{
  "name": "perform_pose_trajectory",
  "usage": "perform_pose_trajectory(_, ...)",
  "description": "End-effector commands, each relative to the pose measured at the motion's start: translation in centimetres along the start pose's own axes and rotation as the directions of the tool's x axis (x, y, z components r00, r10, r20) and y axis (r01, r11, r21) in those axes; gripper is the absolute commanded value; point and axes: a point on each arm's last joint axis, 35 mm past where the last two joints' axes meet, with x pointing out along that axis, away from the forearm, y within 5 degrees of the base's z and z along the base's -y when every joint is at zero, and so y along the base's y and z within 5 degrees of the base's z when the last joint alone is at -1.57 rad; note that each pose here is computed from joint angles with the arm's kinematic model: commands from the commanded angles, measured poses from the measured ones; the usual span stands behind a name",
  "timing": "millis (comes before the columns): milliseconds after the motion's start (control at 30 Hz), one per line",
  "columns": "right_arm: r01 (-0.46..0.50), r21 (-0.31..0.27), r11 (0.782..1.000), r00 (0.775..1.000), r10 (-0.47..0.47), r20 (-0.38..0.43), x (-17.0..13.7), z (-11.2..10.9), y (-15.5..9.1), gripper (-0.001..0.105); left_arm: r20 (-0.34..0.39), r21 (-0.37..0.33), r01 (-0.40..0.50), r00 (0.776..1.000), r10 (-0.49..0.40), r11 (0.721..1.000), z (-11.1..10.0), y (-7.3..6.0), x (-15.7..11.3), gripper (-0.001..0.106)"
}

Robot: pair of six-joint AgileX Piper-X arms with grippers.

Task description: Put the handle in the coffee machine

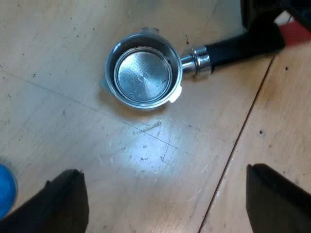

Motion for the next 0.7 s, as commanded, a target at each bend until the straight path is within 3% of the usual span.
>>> perform_pose_trajectory(33, -0.05, 0.003, 0.999, 0.998, 0.05, 0.031, 0.1, 0.4, 0.4, 0.0, 0.033, -0.011, -0.03, 0.999, 0.031, 0.999, -0.3, -0.2, -0.7, 0.07)
perform_pose_trajectory(100, -0.06, 0.001, 0.998, 0.997, 0.06, 0.04, 0.1, 0.5, 0.6, 0.0, 0.037, -0.019, -0.048, 0.998, 0.049, 0.999, -0.4, -0.2, -0.9, 0.07)
perform_pose_trajectory(133, -0.106, 0.013, 0.994, 0.987, 0.103, 0.125, 0.1, 1.5, 1.1, 0.0, 0.043, -0.031, -0.061, 0.997, 0.063, 0.998, -0.5, -0.1, -1.1, 0.07)
perform_pose_trajectory(200, -0.112, 0.016, 0.994, 0.984, 0.109, 0.138, 0.1, 1.6, 1.2, 0.0, 0.044, -0.037, -0.065, 0.997, 0.067, 0.997, -0.6, -0.1, -1.1, 0.07)
perform_pose_trajectory(333, -0.171, 0.024, 0.985, 0.956, 0.16, 0.245, -0.2, 2.9, 1.4, 0.0, 0.036, -0.056, -0.094, 0.995, 0.096, 0.994, -0.7, 0.1, -1.2, 0.07)
perform_pose_trajectory(567, -0.183, 0.028, 0.983, 0.924, 0.162, 0.346, -0.6, 4.0, 1.5, 0.0, 0.032, -0.056, -0.103, 0.994, 0.105, 0.993, -0.8, 0.2, -1.2, 0.07)
perform_pose_trajectory(700, -0.123, 0.033, 0.992, 0.906, 0.099, 0.411, -0.8, 4.7, 1.3, 0.0, 0.033, -0.054, -0.103, 0.994, 0.104, 0.993, -0.8, 0.2, -1.2, 0.07)
